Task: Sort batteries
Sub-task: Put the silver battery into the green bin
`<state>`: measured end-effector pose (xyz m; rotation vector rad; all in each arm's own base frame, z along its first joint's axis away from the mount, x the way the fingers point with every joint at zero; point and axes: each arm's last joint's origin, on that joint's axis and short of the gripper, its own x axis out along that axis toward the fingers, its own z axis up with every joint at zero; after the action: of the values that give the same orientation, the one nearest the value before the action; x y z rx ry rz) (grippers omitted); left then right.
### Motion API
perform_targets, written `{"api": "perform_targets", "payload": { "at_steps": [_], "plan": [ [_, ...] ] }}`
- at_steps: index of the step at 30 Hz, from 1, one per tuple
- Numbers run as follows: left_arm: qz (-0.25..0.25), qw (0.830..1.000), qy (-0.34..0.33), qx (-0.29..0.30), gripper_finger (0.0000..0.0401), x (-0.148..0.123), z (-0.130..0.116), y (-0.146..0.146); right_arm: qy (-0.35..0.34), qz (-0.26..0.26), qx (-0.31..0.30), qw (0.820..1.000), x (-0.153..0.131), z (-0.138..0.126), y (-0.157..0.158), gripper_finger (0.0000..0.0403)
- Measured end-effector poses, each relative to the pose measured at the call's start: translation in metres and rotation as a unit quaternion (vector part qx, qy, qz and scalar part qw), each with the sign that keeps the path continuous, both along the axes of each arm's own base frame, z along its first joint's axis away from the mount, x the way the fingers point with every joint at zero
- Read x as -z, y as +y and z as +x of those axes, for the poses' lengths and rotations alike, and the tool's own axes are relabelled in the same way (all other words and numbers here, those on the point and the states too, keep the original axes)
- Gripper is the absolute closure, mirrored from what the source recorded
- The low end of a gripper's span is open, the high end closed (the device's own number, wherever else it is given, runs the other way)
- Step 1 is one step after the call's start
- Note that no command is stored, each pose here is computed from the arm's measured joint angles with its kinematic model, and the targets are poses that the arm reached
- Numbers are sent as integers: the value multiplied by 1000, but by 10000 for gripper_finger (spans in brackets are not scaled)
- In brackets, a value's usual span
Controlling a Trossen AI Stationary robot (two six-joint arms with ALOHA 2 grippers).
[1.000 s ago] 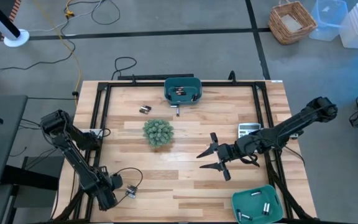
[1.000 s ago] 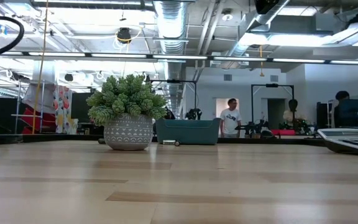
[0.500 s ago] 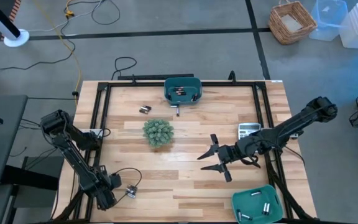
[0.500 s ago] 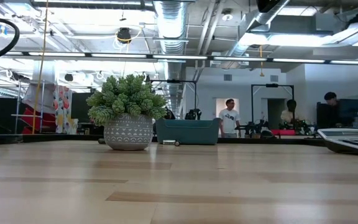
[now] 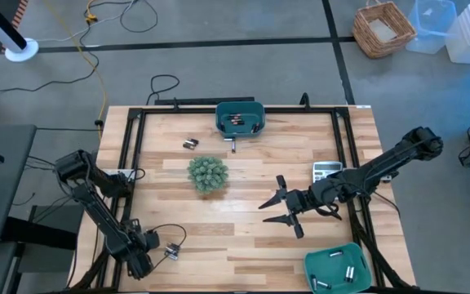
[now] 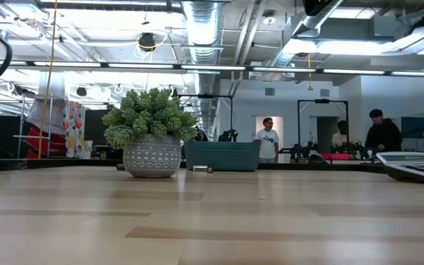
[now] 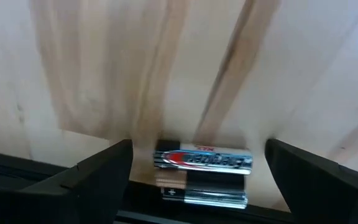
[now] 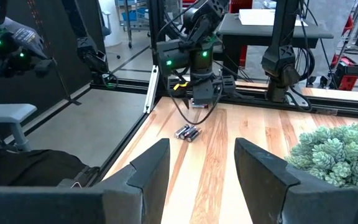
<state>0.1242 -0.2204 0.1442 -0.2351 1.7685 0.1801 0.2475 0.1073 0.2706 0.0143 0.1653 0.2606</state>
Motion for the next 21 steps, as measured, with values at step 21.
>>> {"api": "perform_targets", "payload": {
  "at_steps": [21],
  "plan": [
    [-9,1000,11,11,125,5,-1,-5,-1,6,-13,1000,-1,-2,5,209]
  ]
}}
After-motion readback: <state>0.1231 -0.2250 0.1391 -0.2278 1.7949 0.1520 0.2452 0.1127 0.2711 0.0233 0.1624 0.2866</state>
